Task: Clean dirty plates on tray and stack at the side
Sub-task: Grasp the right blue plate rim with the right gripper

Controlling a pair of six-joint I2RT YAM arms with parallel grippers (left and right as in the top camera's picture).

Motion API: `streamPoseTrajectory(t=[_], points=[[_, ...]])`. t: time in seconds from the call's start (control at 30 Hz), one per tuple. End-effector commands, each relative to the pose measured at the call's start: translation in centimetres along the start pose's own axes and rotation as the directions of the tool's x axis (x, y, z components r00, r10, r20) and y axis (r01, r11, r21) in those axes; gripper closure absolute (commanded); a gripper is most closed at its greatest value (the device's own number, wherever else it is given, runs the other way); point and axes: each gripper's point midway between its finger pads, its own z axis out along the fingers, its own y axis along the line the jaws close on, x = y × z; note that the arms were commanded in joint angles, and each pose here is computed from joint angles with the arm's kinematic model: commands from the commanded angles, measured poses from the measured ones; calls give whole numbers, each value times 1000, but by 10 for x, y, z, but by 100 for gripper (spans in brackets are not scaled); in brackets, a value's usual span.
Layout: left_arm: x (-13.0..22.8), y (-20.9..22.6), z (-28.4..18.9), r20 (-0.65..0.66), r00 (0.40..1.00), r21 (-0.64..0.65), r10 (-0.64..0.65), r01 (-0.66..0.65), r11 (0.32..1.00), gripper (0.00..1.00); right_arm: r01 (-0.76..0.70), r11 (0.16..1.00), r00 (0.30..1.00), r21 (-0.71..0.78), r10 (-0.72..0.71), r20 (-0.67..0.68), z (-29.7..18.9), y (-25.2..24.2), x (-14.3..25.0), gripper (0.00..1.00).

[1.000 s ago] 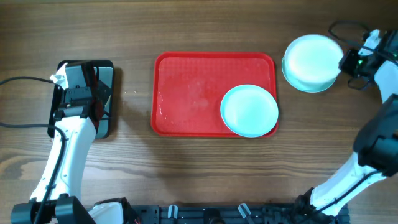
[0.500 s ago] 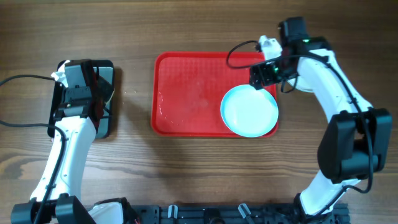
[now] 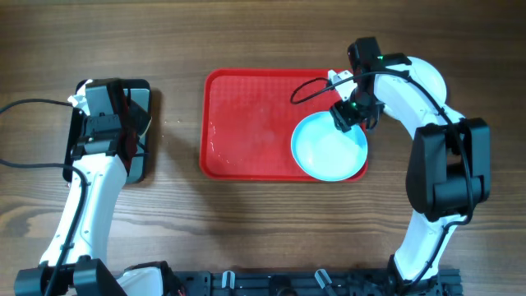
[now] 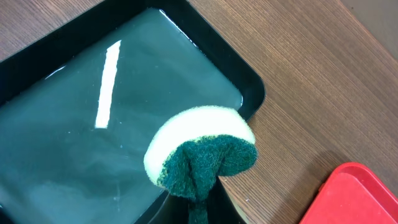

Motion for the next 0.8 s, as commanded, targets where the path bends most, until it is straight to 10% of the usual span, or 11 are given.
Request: streamPoseTrajectory(t=[0.0,0.37,0.5,0.77], points=[[0,1,2,-6,1000,2,-10,10,1000,95,-25,1000,999,-5,24,-45,6,0,9,54],[1,1,2,-9,1000,-1,-9,9,1000,96,-164,986,975,-27,158,-157,27,11,39,69],[1,-1,2,-11,1000,13,-11,11,1000,95,-336,942,940,2,336,-50,33,3,16,96],[42,-111,-30,-163,982,476,93,-4,879,96,-226,939,929,-259,287,231,23,60,-75,96]])
